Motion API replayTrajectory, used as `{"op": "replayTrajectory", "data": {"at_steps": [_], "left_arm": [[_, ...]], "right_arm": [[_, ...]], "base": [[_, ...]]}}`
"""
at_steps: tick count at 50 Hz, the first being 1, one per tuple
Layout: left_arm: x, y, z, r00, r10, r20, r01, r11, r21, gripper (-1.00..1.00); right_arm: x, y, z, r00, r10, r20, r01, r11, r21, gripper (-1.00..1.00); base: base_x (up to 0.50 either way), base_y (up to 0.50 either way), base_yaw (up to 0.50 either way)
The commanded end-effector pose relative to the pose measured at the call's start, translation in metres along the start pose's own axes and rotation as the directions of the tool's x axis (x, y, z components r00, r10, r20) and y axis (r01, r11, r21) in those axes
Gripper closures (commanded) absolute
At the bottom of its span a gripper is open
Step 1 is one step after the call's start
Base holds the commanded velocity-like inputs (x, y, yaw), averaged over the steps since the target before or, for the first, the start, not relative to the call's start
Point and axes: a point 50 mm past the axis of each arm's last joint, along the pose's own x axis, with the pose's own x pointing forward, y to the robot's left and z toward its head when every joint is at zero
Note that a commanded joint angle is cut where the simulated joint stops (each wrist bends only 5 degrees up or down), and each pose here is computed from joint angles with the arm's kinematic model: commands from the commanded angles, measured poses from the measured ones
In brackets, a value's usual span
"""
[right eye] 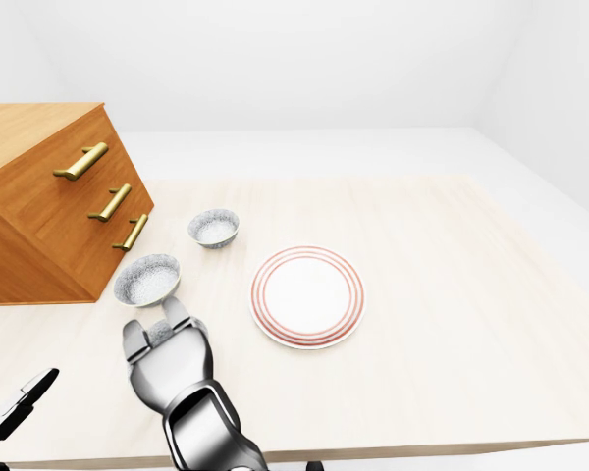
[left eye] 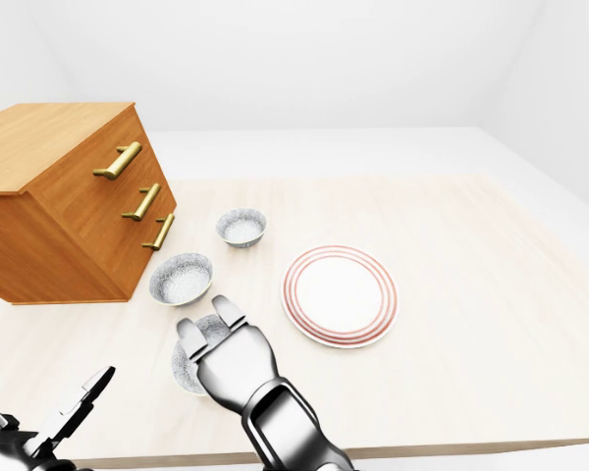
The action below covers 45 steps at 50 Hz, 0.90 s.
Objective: Put the bowl at the front on the plate.
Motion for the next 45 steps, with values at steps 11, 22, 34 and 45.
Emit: {"op": "replayTrajectory", "data": {"at_steps": [11, 22, 34, 45], "left_arm": [[0.0, 0.001, 0.002, 1.0, -0.001, -0.002, 0.001, 1.0, -0.003, -1.0], [0.0, 0.001, 0.002, 1.0, 0.0, -0.003, 0.0, 1.0, -0.004, -1.0], [0.001, 0.0, -0.001, 1.0, 0.001, -0.006, -0.001, 1.0, -0.003, -1.0], [0.001, -0.001, -0.001, 1.0, 0.001, -0.007, -0.001, 1.0, -0.004, -1.0]], "right_arm": [[0.006, 0.02, 0.025, 0.986, 0.068, 0.151, -0.079, 0.995, 0.068, -1.0], [0.007, 0.024, 0.027, 0.983, 0.08, 0.164, -0.096, 0.991, 0.089, -1.0], [0.007, 0.029, 0.028, 0.981, 0.085, 0.177, -0.104, 0.989, 0.104, -1.0], [0.01, 0.031, 0.027, 0.981, 0.08, 0.178, -0.103, 0.987, 0.123, -1.0]], "base": [[0.0, 0.0, 0.0], [0.0, 0.0, 0.0], [0.0, 0.0, 0.0], [0.0, 0.0, 0.0]]}}
